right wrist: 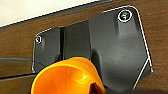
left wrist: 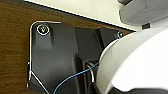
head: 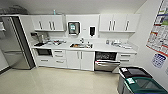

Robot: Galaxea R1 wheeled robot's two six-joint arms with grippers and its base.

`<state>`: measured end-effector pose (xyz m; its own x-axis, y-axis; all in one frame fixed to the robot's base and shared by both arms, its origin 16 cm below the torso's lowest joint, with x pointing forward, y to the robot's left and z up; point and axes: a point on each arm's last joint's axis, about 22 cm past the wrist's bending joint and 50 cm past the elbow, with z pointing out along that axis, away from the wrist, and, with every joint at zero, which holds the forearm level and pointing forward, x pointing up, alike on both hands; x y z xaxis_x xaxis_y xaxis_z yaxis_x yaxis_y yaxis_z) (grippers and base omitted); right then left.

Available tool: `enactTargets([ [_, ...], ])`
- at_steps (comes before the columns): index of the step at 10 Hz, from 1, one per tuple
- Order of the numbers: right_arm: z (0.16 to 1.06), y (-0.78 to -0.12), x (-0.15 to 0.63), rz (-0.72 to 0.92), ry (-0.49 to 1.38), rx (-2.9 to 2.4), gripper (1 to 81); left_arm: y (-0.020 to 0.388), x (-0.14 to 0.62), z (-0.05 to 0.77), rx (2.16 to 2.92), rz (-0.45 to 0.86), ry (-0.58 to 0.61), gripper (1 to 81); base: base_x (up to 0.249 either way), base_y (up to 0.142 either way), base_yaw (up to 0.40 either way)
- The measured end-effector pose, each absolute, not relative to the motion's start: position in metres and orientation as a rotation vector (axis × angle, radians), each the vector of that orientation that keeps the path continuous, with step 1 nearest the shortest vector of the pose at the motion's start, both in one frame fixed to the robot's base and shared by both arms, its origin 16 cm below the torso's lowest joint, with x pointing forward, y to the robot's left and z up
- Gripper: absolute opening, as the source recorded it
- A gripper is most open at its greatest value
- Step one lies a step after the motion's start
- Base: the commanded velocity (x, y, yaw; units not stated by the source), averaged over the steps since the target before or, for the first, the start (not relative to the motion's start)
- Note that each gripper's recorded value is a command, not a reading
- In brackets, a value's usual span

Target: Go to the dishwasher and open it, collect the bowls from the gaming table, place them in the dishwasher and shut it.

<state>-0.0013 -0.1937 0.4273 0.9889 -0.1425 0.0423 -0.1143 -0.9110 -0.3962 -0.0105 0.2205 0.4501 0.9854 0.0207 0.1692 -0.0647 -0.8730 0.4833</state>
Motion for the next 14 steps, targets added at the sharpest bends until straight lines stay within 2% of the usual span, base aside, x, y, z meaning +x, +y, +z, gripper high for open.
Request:
enactTargets([
  [11, 0.427, -0.197, -0.003, -0.095, 0.185, -2.735, 1.0, 0.221, -0.009, 0.45, 2.622, 0.232, -0.032, 1.0, 0.191, 0.0, 0.0],
  [14, 0.428, -0.182, -0.011, -0.081, 0.185, -2.716, 1.0, 0.238, -0.021, 0.447, 2.658, 0.206, -0.035, 1.0, 0.191, 0.0, 0.0],
])
